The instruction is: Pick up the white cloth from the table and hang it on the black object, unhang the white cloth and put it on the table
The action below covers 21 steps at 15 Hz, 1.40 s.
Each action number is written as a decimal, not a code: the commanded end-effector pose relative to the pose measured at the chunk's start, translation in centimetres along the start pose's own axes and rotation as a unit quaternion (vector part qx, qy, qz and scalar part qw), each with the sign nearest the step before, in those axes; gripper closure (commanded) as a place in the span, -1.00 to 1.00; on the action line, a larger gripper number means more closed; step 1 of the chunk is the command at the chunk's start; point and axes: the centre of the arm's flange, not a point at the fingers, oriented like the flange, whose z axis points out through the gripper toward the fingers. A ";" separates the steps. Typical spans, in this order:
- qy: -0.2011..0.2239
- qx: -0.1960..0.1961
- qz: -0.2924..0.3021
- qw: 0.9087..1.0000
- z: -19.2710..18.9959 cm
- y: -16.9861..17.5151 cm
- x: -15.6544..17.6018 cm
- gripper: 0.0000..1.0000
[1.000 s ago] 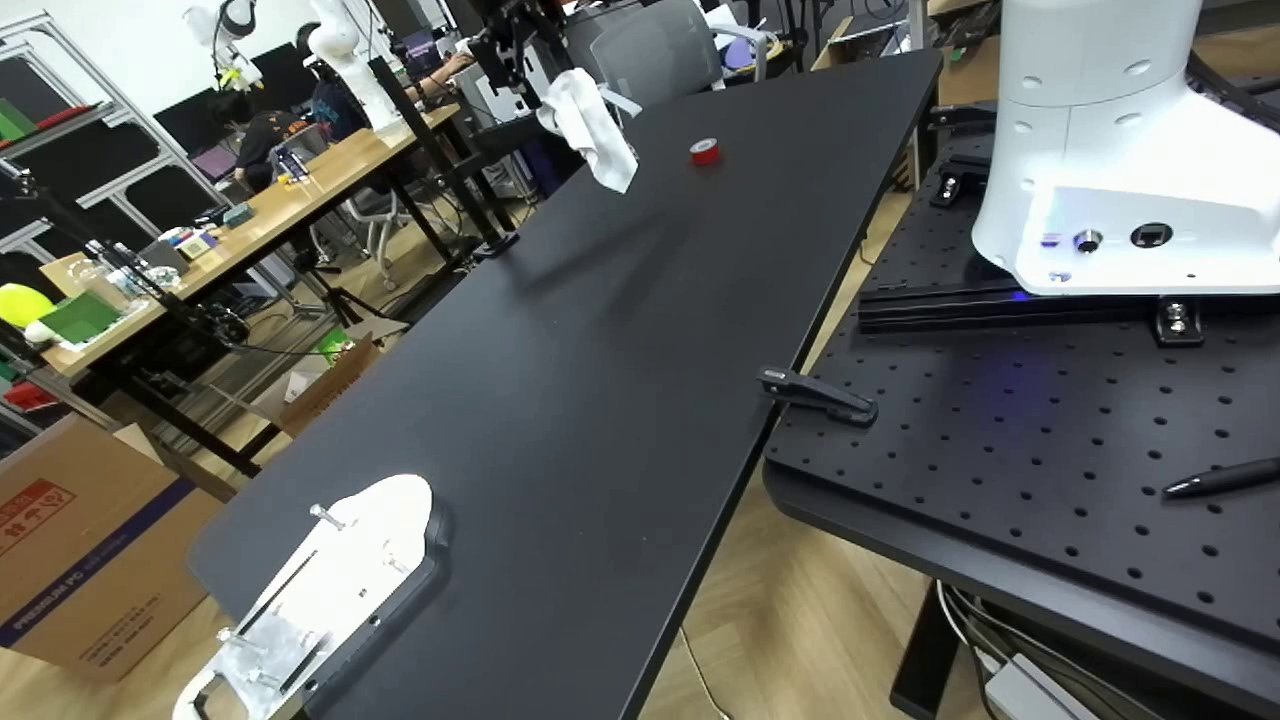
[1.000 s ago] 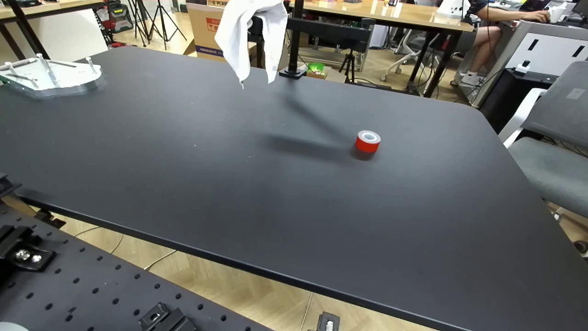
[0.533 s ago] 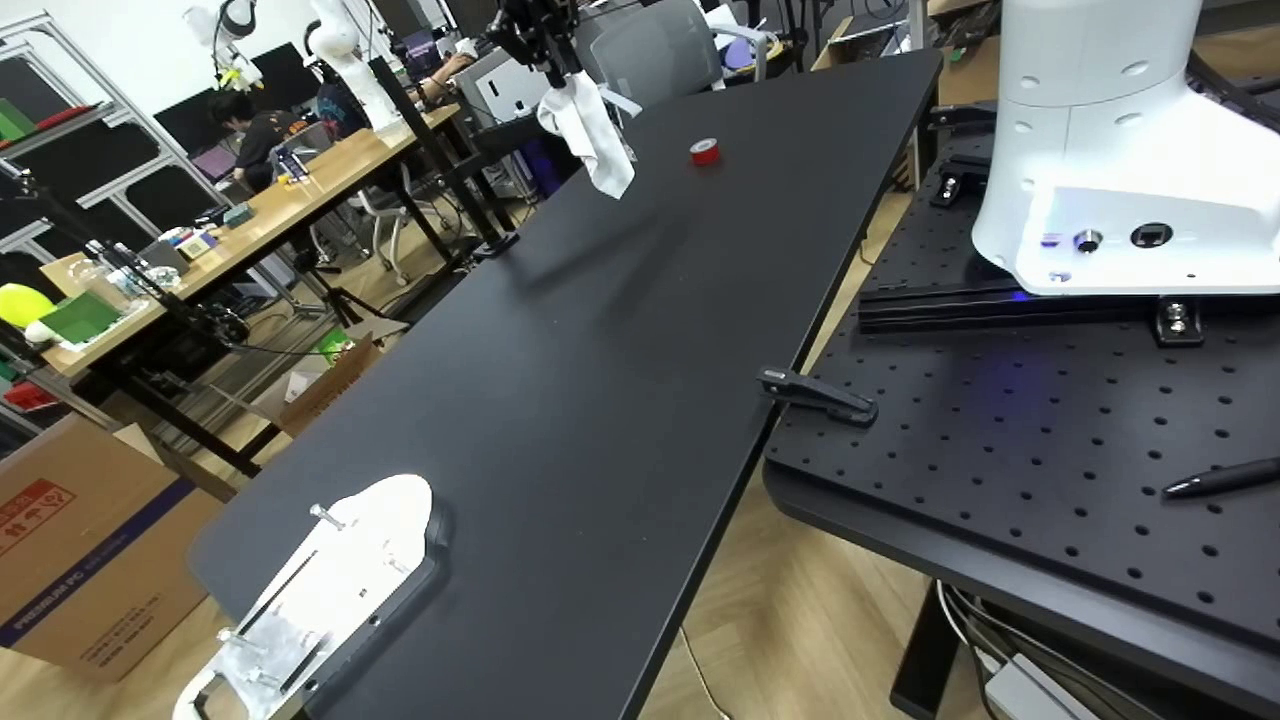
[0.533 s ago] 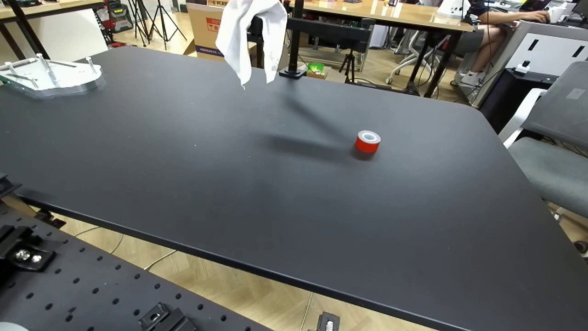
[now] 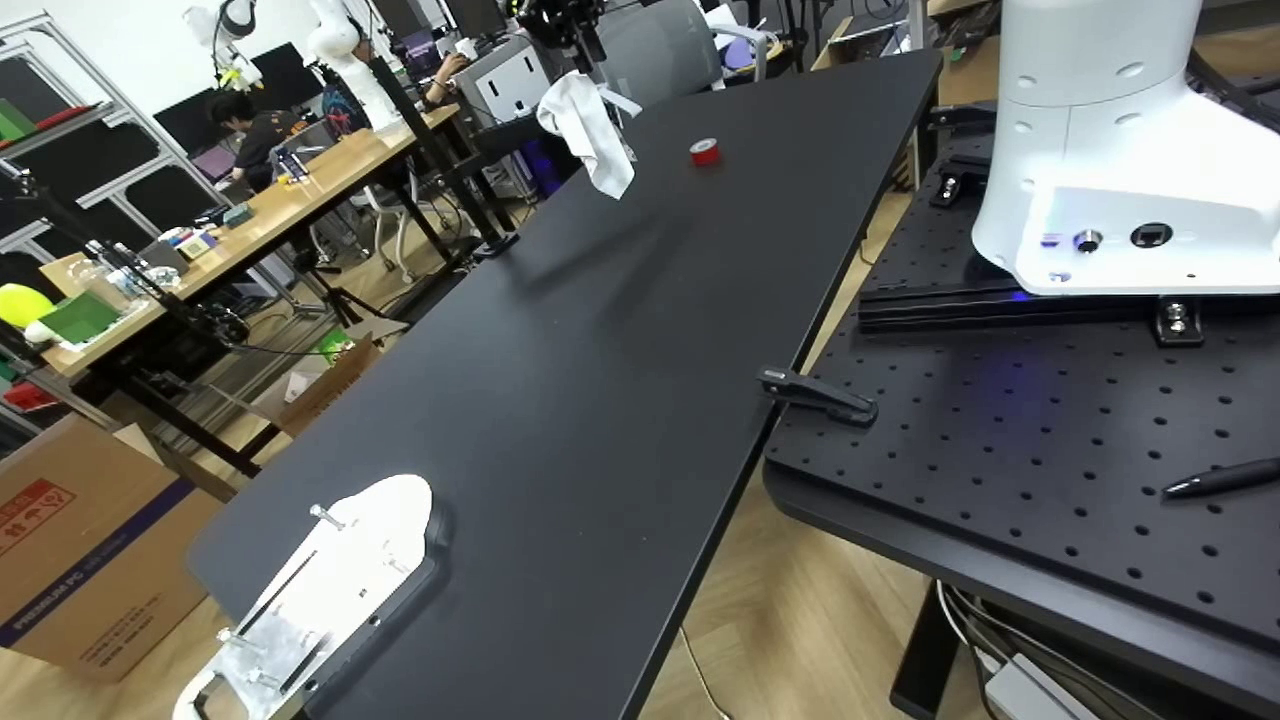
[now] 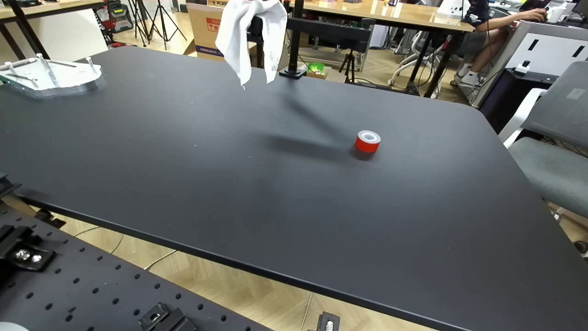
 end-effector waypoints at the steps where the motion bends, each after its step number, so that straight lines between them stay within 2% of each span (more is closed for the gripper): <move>1: -0.004 0.007 -0.026 1.000 -1.0 -0.3 -0.2 -0.20; 7: -0.006 0.007 -0.079 0.997 -0.8 -0.3 1.4 -0.97; 14: -0.022 0.013 -0.114 0.993 1.8 0.4 4.1 -1.00; 15: -0.020 0.013 -0.118 0.993 2.1 0.5 4.4 -0.50; 17: -0.021 0.015 -0.122 0.992 2.6 0.5 5.0 -0.33; 21: -0.017 0.018 -0.132 0.991 2.6 0.1 5.8 0.26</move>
